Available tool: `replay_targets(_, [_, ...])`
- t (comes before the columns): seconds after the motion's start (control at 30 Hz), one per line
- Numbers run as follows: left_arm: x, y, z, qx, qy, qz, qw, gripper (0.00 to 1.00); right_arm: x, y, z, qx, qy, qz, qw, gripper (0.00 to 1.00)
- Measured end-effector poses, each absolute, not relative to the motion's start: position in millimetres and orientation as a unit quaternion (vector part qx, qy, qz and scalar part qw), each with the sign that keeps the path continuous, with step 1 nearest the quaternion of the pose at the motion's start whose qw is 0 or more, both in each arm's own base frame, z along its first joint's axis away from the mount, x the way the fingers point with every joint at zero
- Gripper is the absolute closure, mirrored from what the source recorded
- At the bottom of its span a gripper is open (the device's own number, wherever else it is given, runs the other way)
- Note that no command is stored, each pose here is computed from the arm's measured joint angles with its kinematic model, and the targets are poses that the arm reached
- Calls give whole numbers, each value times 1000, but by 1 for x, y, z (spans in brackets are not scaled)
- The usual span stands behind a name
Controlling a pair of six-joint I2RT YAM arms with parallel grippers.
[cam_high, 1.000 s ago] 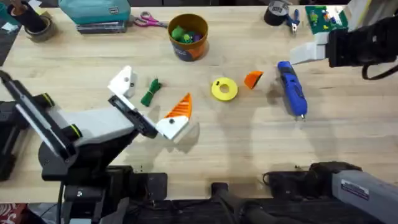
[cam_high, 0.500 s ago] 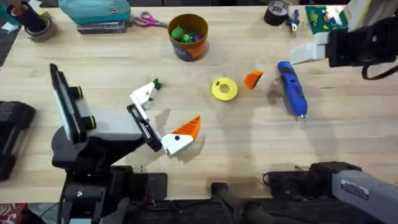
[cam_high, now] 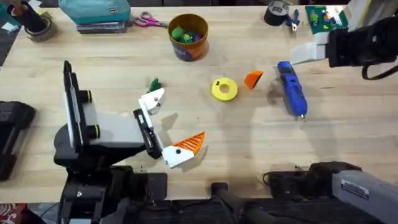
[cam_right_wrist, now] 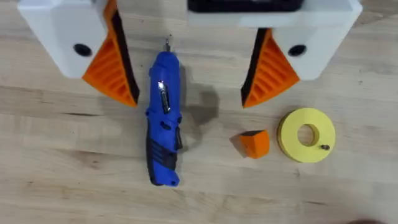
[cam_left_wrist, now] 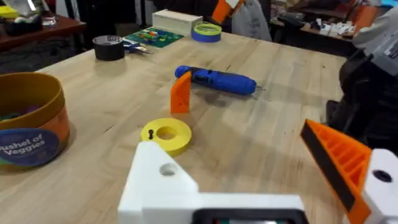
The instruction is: Pick up the gripper from the table and insert it into the empty holder that is missing its gripper. Then pick up a screw, insert it into the mounting hole, and use the screwdriver to tighten it. Finally, clean up the table by picking up the vegetable and placing it into the bucket.
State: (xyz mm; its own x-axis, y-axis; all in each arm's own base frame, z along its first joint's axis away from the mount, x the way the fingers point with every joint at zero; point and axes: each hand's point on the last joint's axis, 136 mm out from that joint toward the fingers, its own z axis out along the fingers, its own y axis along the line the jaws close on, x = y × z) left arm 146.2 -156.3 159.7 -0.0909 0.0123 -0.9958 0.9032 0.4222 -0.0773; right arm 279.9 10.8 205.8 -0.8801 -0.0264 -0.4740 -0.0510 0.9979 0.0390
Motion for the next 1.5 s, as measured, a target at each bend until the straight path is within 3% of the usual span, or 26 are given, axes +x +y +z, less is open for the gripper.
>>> replay_targets(1.5, [144, -157, 160, 371, 622, -397, 564, 15, 283, 11, 207, -20, 968, 25, 250, 5])
